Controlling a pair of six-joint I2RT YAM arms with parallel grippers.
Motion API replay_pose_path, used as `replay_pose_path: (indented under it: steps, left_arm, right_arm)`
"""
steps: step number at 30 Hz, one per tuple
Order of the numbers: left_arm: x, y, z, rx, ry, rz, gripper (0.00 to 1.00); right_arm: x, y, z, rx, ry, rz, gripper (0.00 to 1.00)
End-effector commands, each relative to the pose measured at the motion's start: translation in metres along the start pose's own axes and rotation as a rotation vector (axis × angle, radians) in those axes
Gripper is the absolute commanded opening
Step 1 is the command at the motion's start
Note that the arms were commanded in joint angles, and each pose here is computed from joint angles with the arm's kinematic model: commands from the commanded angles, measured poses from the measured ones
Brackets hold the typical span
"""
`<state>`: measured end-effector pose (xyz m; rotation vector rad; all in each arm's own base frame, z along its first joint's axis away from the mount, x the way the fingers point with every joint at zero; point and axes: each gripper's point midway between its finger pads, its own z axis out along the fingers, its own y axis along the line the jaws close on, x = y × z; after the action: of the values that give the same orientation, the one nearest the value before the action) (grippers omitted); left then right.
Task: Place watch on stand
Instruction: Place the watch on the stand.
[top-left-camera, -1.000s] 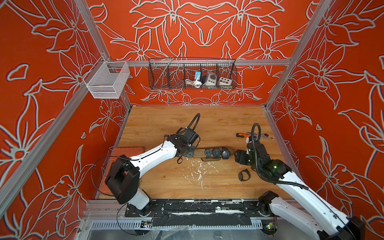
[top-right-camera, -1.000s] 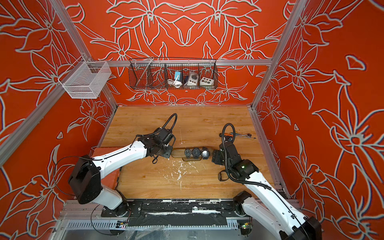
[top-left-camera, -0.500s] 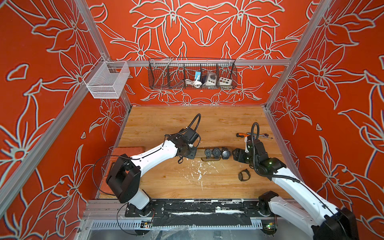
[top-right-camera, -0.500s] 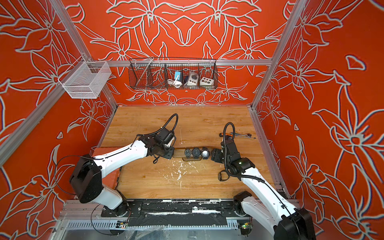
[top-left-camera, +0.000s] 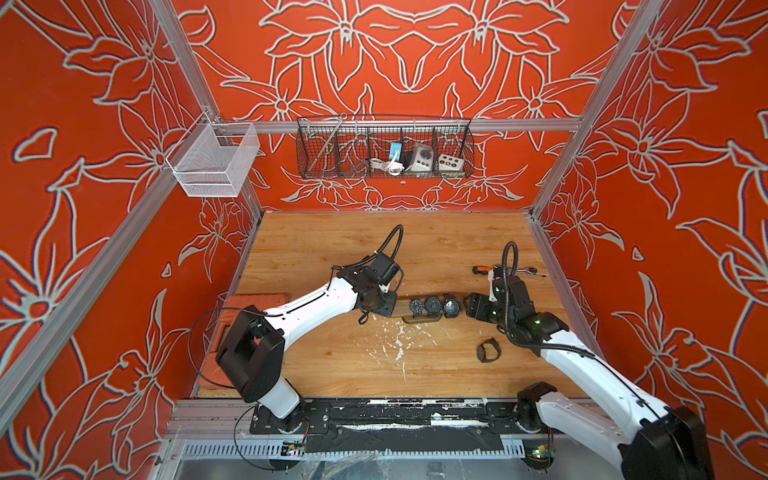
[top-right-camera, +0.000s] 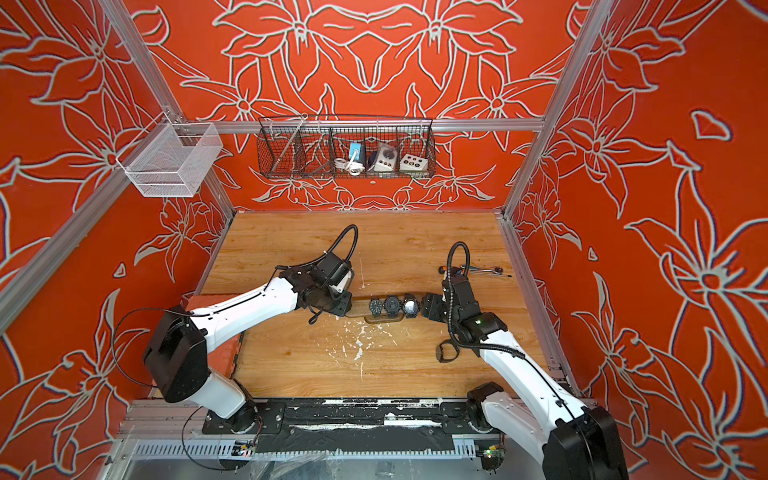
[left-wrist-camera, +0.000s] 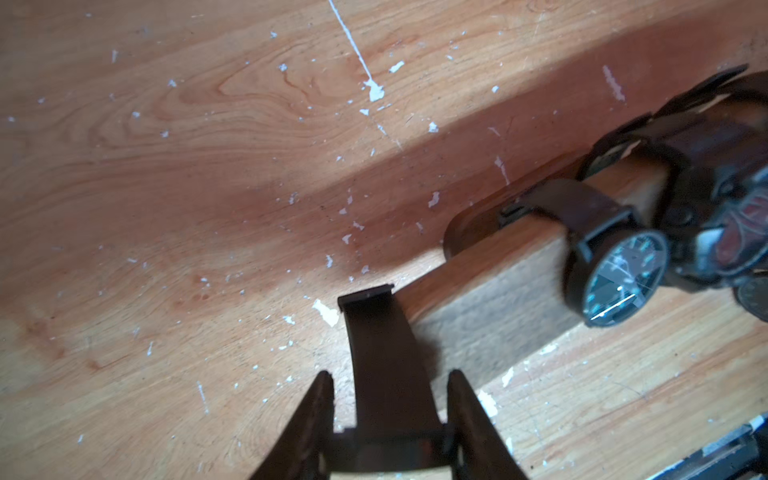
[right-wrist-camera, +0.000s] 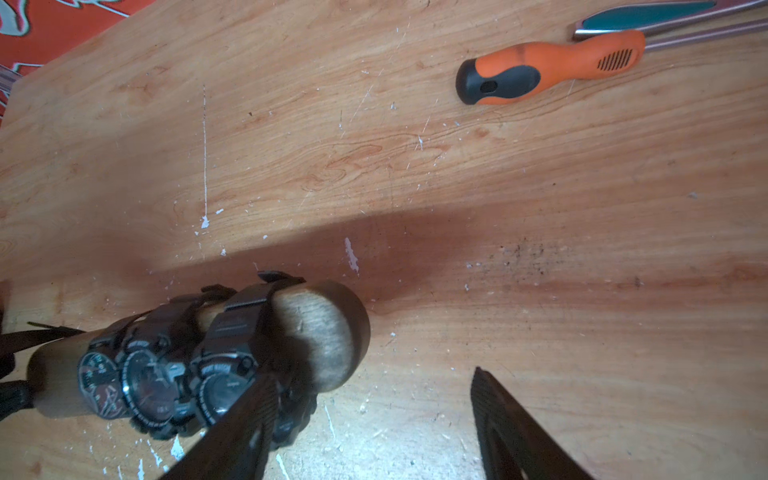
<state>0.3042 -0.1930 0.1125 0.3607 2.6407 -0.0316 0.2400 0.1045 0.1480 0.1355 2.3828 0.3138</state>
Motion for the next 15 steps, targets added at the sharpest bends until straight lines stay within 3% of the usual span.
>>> replay_pose_path:
  steps: [1,15]
  left_arm:
    - [-0.001,-0.006,-0.001,0.040,0.019,-0.008,0.33]
    - [0.003,-0.031,-0.004,0.173,0.068,-0.029,0.34]
  right_arm:
    - [0.008,0.003,0.007,-0.038,0.034,0.001,0.74]
    - [-0.002,-0.002,0.035,-0.067,0.021,0.037,0.76]
